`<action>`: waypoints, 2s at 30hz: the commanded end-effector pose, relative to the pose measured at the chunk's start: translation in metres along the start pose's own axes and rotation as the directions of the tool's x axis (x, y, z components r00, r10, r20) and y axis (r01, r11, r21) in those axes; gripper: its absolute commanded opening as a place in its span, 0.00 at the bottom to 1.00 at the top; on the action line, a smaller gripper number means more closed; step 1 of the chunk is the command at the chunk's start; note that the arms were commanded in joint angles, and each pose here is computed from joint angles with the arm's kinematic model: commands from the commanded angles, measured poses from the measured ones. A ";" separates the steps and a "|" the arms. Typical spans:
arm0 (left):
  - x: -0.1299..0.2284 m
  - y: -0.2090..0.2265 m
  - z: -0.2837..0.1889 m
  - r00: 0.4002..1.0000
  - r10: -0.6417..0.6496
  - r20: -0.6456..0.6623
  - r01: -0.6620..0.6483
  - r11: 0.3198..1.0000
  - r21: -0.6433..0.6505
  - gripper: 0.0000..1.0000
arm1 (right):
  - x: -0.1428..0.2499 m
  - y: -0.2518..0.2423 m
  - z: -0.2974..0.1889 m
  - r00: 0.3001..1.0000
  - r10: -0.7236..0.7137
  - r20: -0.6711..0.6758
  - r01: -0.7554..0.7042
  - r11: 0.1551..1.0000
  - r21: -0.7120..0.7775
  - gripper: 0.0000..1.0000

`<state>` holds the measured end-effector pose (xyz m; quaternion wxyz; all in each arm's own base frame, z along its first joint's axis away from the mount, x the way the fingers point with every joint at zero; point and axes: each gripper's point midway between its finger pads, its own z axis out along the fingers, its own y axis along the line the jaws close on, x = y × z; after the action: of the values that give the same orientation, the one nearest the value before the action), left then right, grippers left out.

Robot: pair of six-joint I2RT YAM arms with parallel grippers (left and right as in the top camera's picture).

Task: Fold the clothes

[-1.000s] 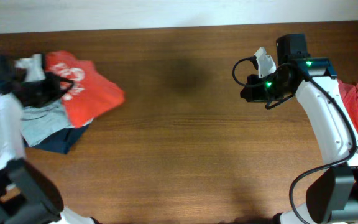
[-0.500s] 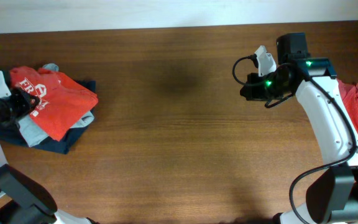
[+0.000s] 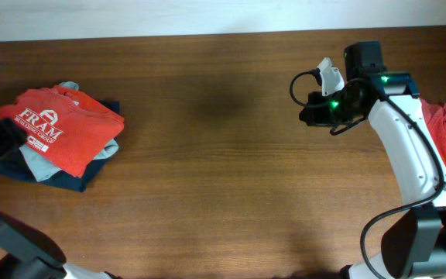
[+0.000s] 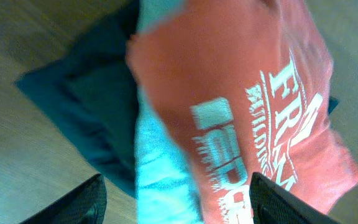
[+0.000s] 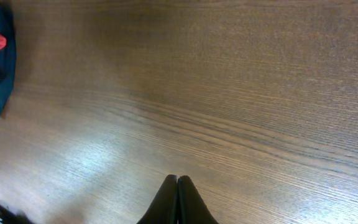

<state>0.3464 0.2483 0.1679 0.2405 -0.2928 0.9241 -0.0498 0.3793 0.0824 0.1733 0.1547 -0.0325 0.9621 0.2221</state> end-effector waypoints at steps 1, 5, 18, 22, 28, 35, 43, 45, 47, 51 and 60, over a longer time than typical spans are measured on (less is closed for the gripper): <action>-0.023 -0.013 -0.036 0.998 -0.003 0.066 -0.005 0.994 0.114 0.54 | -0.001 0.001 -0.001 1.000 0.002 0.004 -0.002 1.000 0.004 0.04; -0.029 -0.058 -0.049 0.991 0.070 0.114 -0.101 0.951 0.293 0.01 | -0.002 0.001 -0.001 1.000 0.001 0.007 -0.001 1.000 0.004 0.04; -0.006 -0.005 0.084 0.991 0.060 -0.123 -0.057 0.998 0.025 0.01 | 0.000 0.002 -0.001 0.999 0.053 0.001 -0.053 0.999 -0.001 0.04; 0.007 0.026 0.109 0.984 0.004 -0.179 -0.007 1.000 -0.016 0.00 | 0.000 0.005 -0.001 0.998 0.058 -0.001 -0.058 0.998 -0.019 0.04; 0.005 0.013 0.114 0.985 -0.003 -0.174 0.016 0.997 0.077 0.00 | 0.001 0.006 -0.001 0.997 0.081 -0.004 -0.081 0.996 -0.023 0.04; -0.022 -0.024 0.038 0.995 0.067 -0.073 -0.053 0.983 0.174 0.06 | -0.001 0.007 -0.004 0.998 0.069 0.000 -0.069 0.997 -0.023 0.04; -0.031 -0.115 -0.138 0.867 0.426 0.259 -0.467 0.876 0.121 0.17 | -0.038 0.048 -0.087 0.971 -0.081 0.224 0.088 0.996 -0.023 0.05; -0.019 -0.138 -0.178 0.786 0.521 0.333 -0.569 0.820 0.057 0.25 | -0.043 0.064 -0.121 0.943 -0.123 0.309 0.134 0.991 -0.014 0.05; -0.003 -0.156 -0.211 0.715 0.586 0.382 -0.629 0.777 -0.015 0.38 | -0.043 0.080 -0.155 0.906 -0.161 0.390 0.175 0.985 0.000 0.10; 0.029 -0.183 -0.255 0.624 0.641 0.447 -0.693 0.718 -0.063 0.58 | -0.028 0.102 -0.204 0.843 -0.209 0.496 0.227 0.974 0.024 0.34; 0.075 -0.203 -0.290 0.600 0.627 0.497 -0.721 0.693 -0.005 0.99 | 0.035 0.081 -0.247 0.840 -0.207 0.502 0.113 0.971 0.210 0.99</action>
<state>0.2623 0.0249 0.4462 0.4931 0.1194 0.8611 0.0329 0.2666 0.0657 0.4137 0.4325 -0.0635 0.8821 0.1753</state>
